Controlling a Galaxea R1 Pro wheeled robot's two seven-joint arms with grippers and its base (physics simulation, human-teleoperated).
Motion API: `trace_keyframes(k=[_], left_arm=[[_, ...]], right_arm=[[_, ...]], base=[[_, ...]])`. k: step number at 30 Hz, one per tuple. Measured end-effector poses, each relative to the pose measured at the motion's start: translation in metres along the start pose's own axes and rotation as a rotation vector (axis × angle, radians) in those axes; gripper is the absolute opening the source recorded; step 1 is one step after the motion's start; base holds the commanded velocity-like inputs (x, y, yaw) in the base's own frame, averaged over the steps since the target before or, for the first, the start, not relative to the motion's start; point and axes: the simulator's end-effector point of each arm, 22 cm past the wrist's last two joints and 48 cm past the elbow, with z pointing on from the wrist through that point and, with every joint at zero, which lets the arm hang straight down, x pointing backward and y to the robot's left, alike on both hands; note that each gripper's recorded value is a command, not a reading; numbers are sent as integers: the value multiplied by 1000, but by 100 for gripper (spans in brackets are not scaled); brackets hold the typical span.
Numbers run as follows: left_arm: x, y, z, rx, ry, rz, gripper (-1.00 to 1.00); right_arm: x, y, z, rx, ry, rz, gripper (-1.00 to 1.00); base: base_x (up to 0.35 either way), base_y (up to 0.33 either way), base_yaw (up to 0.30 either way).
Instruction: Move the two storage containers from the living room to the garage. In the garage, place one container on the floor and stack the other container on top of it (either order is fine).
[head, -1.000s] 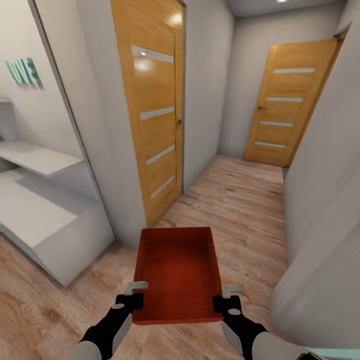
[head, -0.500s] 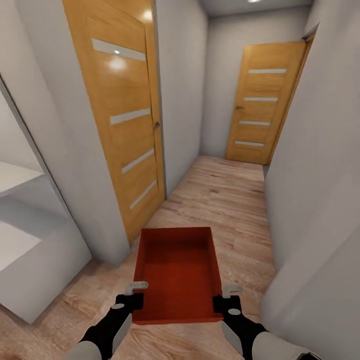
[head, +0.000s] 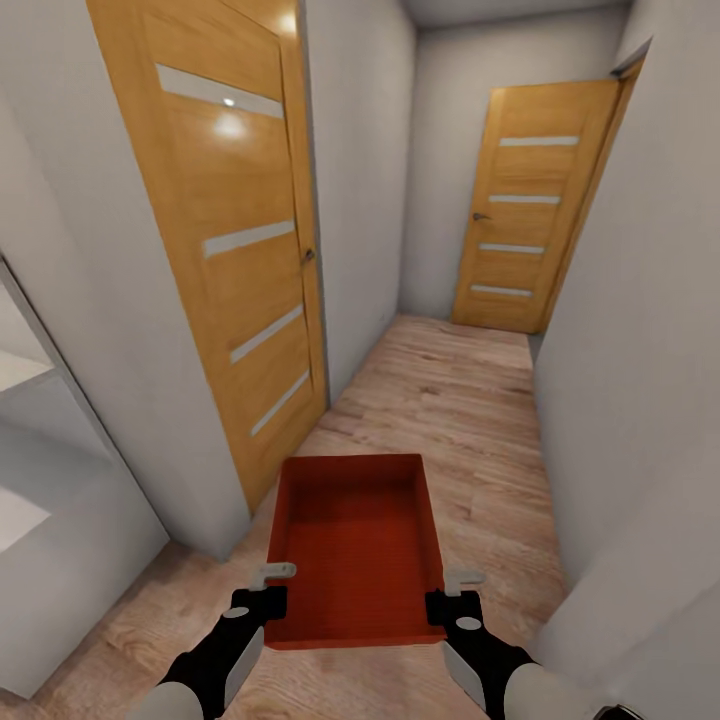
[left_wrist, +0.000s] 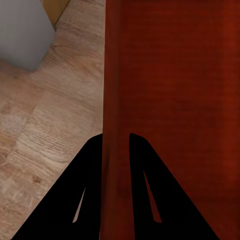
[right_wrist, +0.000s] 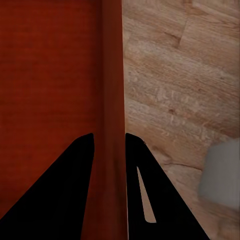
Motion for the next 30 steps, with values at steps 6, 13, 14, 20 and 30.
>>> trace_keyframes(k=[6,13,14,20,30], left_arm=[[0,0,0,0,0,0,-100],[6,1,-1,-1,-2,-10,-100],[5,1,-1,-2,-4,-11,-100],[25,2,-4,-4,17,-18,-100],[40,3,-6,-6,39,-19,-100]], right_arm=[[0,0,0,0,0,0,-100],[2,1,0,-3,0,-14,-100],[0,1,0,-3,-3,-15,-100],[16,2,-2,-8,16,-28,-100],[30,3,-4,-10,37,-31,-100]], base=[[322,0,0],[92,0,0],[0,0,0],[0,0,0],[0,0,0]])
